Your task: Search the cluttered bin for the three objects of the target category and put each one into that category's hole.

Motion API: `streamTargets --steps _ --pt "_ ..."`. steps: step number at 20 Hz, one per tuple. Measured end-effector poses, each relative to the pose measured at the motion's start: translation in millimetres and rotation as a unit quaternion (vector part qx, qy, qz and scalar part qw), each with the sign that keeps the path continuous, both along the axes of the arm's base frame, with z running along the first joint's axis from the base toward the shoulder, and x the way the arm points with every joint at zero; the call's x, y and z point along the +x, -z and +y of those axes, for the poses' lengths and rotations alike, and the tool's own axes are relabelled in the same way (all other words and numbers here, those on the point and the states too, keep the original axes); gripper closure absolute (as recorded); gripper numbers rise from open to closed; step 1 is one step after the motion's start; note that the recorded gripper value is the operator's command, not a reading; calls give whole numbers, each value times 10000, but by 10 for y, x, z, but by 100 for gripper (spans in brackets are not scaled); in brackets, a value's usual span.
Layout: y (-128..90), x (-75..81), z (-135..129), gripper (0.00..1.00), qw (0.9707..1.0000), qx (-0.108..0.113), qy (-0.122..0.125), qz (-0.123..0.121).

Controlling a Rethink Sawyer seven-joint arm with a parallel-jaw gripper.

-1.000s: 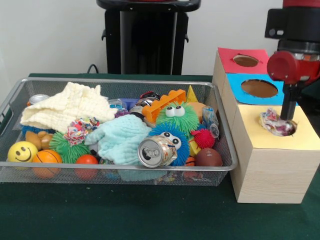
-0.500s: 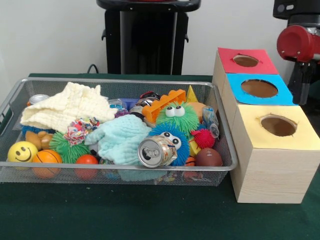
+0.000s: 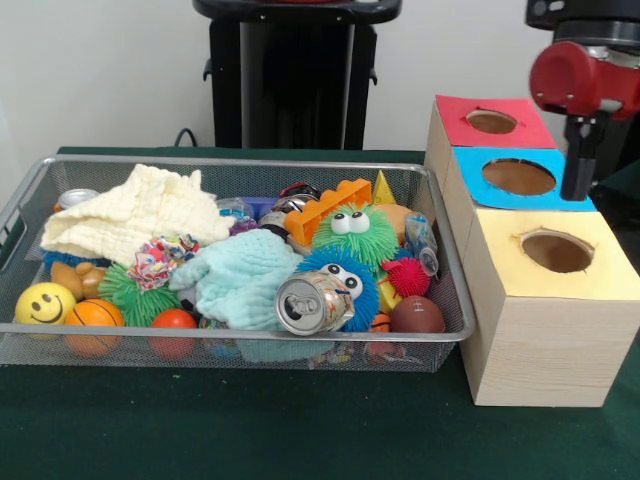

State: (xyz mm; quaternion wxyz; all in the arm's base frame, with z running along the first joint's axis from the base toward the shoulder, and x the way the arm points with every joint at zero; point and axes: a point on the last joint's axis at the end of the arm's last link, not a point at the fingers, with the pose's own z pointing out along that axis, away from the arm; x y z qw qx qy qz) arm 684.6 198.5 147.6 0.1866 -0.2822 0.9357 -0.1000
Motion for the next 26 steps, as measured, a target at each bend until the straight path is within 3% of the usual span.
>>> streamTargets --steps 12,17,22,26 --pt "5 -127 -836 100 9970 360 609 317" --pt "-6 -204 -1262 100 9929 630 906 451" --pt "13 -274 -1436 100 9902 813 994 546" --pt "15 -258 -1473 100 9905 861 935 525"
